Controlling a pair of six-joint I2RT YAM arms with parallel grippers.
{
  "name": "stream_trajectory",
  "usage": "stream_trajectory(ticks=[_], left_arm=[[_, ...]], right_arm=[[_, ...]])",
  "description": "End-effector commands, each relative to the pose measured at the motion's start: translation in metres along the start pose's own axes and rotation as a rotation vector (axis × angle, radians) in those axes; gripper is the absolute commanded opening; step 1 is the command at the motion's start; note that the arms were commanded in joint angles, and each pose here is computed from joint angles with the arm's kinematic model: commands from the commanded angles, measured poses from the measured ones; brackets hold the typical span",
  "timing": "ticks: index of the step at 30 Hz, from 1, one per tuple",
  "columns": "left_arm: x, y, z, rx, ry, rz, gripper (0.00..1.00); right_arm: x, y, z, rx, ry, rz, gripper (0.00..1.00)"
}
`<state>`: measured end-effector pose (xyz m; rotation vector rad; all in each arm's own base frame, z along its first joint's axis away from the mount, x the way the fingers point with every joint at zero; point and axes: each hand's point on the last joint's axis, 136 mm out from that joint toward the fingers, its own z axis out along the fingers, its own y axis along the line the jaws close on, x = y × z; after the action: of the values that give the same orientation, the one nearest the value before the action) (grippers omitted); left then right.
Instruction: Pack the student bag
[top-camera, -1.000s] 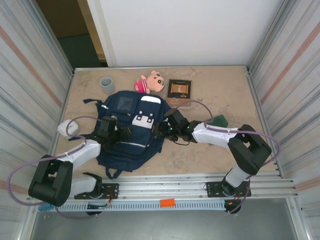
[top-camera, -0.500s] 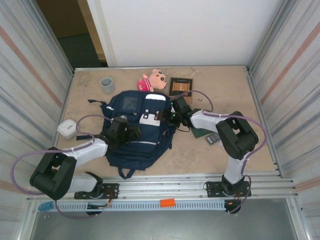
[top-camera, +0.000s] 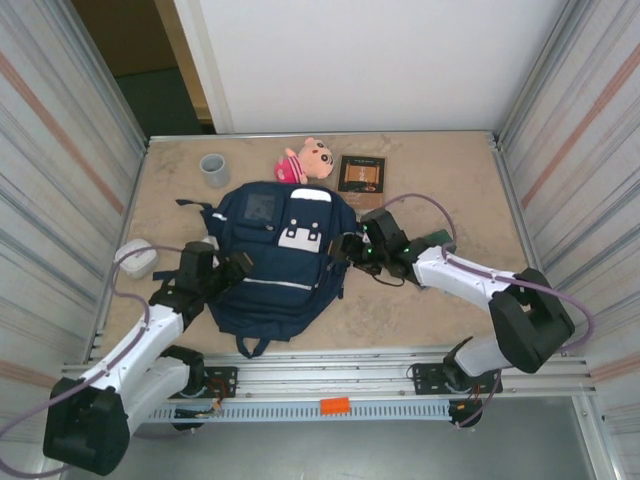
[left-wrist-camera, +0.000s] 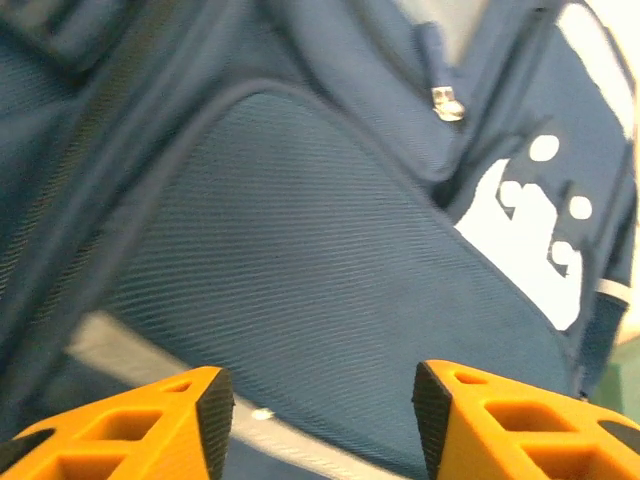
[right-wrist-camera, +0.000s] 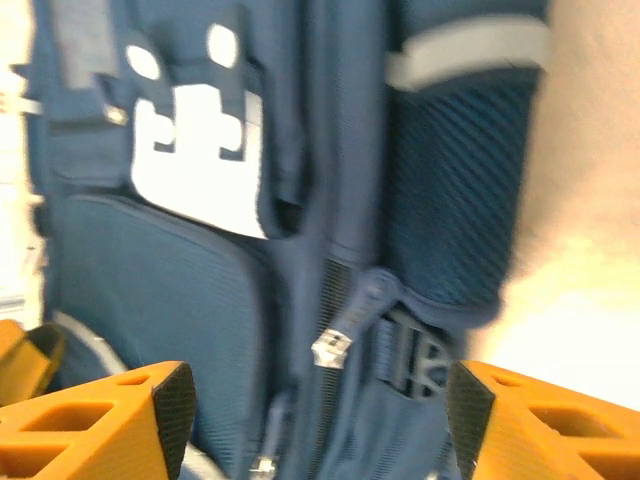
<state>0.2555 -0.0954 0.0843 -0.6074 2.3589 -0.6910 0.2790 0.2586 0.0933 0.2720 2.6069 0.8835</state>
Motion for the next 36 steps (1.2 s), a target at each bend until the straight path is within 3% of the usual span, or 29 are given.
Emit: stream_trajectory(ticks=[1,10,18,25,30,33,36], left_arm=[[0.037,0.023,0.002,-0.029,0.14,-0.014,0.5],[0.067,0.037,0.006,-0.025,0.239,-0.057,0.43],[0.069,0.026,-0.003,0.025,0.228,-0.023,0.46],[0.018,-0.036,-0.032,0.093,0.085,0.331,0.66],[-0.012,-0.083,-0.054,0.134,0.046,0.661,0.69],[-0.014,-0.103,-0.057,0.149,0.075,0.904,0.69],[0.018,-0.11,-0.05,0.214,0.223,1.193,0.73]], right_arm=[[0.01,-0.004,0.015,-0.003,0.025,0.031,0.62],[-0.015,0.03,0.065,-0.079,0.038,-0.049,0.5],[-0.04,0.047,0.092,-0.141,0.03,-0.047,0.49],[-0.041,0.029,0.052,-0.07,-0.031,-0.074,0.64],[-0.042,0.021,-0.003,-0.047,-0.123,-0.132,0.7],[-0.045,0.023,-0.035,-0.076,-0.196,-0.171,0.73],[-0.043,0.024,-0.06,-0.112,-0.262,-0.206,0.75]])
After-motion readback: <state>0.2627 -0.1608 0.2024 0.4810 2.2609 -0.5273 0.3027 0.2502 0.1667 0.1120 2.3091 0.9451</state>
